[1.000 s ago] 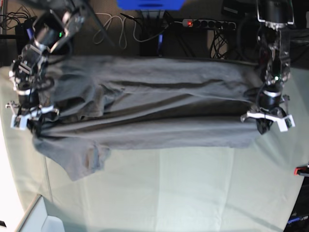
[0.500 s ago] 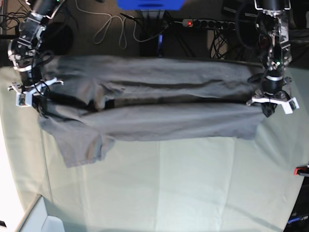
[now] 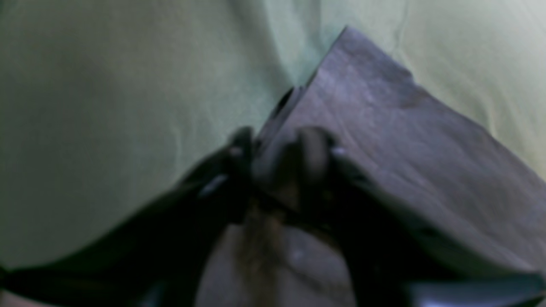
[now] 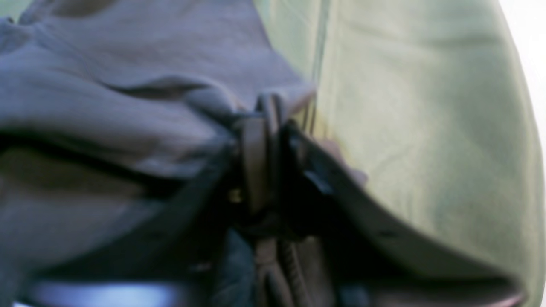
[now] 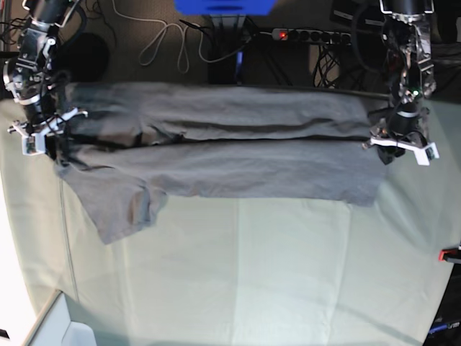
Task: Layout the t-shirt on the table in an organized manner, then fold the t-shirt properly
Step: 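Release and regrasp the folded edge with both grippers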
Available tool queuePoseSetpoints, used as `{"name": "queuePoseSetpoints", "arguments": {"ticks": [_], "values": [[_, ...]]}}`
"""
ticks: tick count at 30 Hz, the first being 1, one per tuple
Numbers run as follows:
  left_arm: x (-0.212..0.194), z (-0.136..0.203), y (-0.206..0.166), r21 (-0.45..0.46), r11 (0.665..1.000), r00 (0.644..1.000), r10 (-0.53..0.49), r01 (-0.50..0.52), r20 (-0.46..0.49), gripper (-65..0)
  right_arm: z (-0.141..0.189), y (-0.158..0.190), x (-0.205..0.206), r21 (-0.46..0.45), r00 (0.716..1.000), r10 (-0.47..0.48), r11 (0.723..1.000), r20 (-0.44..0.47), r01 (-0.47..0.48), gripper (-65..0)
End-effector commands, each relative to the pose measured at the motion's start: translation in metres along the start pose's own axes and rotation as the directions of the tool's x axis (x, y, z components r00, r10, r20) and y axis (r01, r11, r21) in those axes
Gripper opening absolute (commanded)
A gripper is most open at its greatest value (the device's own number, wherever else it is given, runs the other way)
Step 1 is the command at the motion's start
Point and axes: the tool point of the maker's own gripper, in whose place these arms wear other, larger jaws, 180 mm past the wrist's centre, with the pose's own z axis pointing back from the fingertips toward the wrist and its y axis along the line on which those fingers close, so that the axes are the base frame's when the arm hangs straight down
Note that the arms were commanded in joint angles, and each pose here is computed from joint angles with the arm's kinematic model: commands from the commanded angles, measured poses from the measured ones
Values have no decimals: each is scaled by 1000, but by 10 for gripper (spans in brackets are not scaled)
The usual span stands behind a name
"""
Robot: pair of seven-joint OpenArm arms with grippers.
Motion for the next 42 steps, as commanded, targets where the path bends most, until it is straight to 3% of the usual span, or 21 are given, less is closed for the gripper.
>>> {"name": "queuePoseSetpoints", "arguments": {"ticks": [1,4,7,13,18,21,27,35,42], "values": [[30,3,-9,-31,999,996,-12,15,87,-408,5,-9,15,-9,999,22,1000,48,-22,-444],[44,12,-18,-53,998,991,-20,27,130,-355,9,-12,32,-21,995,56,998,86,-54,-345],[69,7,-33,-79,997,983,-10,25,183,-347,15,-12,46,-28,990,72,997,125,-69,-296],[93,-42,-39,-58,998,982,46,-36,182,-347,7,-14,71,-35,979,45,999,199,-39,-295],[82,-81,-32,-11,995,990,104,-104,99,-347,-11,-21,69,-47,994,37,998,106,-32,-295],[63,-95,-42,-12,997,997,76,-76,31,-345,-18,-24,70,-53,997,36,998,69,-32,-295],[49,-103,-61,-42,999,1000,22,-23,-18,-343,-20,-25,72,-56,997,38,998,65,-34,-295],[36,-104,-56,-27,999,999,20,-21,-49,-349,-22,-26,78,-59,996,40,998,77,-35,-295],[17,-105,-43,2,1000,995,29,-29,-95,-471,-40,-33,99,-67,993,41,997,108,-34,-295]]}}
